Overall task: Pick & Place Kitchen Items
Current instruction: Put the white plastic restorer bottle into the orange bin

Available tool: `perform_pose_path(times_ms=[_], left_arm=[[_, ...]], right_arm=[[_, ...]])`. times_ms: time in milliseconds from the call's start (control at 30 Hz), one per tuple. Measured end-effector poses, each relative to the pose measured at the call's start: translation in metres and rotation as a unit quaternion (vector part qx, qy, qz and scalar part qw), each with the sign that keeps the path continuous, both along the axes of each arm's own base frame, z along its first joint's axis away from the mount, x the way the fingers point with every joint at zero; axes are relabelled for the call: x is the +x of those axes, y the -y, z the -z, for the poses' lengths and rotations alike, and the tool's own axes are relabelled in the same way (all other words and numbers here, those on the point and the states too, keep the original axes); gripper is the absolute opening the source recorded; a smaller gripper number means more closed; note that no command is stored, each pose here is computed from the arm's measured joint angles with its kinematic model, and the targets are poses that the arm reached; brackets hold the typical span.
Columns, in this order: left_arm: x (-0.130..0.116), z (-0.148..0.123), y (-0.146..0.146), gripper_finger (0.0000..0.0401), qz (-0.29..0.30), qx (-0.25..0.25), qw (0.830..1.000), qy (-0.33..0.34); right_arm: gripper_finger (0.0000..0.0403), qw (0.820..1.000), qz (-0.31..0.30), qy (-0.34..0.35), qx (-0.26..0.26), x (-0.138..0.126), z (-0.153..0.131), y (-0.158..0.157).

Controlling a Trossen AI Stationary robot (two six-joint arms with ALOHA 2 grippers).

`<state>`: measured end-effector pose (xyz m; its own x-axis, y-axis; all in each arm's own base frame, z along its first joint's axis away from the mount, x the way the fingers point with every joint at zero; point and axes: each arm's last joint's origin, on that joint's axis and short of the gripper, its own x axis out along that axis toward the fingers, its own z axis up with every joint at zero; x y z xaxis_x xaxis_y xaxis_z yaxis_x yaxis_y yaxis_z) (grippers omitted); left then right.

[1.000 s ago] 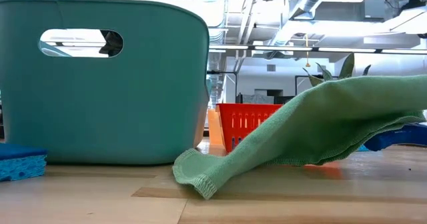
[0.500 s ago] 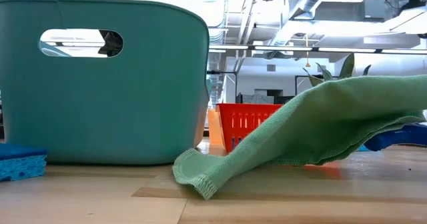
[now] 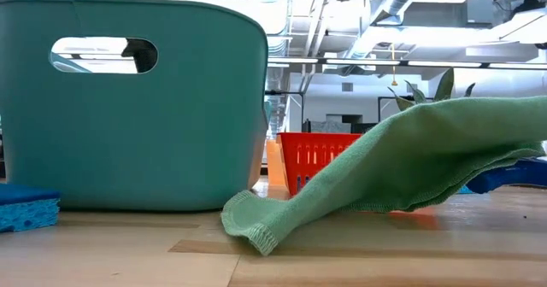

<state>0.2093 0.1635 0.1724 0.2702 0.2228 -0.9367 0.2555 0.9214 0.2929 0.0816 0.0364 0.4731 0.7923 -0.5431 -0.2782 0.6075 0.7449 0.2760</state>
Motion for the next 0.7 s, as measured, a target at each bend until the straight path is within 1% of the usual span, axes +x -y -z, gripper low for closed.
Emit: perform_pose_path(times_ms=[100,200,333,400,533,700], left_arm=[[-0.002,0.001,0.002,0.0154,0.001,-0.011,1.0,-0.013],[-0.005,0.002,0.004,0.0182,0.02,-0.015,0.999,-0.034],[-0.01,0.003,0.006,0.0204,0.049,-0.009,0.996,-0.075],[-0.011,0.005,0.006,0.0206,0.06,-0.005,0.995,-0.083],[-0.015,0.012,0.008,0.0198,0.062,0.006,0.993,-0.096],[-0.017,0.02,0.008,0.0183,0.055,0.042,0.993,-0.096]], right_arm=[[0.0159,1.0,-0.001,-0.001,0.0,0.0,0.0,0.0],[0.0159,1.0,-0.002,-0.002,-0.001,0.0,0.0,0.0],[0.0159,1.0,-0.008,-0.007,0.003,0.0,0.0,0.0],[0.0159,1.0,-0.009,-0.009,0.004,0.0,0.001,-0.001],[0.0159,1.0,-0.009,-0.011,0.002,0.002,0.001,-0.002],[0.0159,1.0,-0.01,-0.014,-0.001,0.003,0.001,-0.003]])
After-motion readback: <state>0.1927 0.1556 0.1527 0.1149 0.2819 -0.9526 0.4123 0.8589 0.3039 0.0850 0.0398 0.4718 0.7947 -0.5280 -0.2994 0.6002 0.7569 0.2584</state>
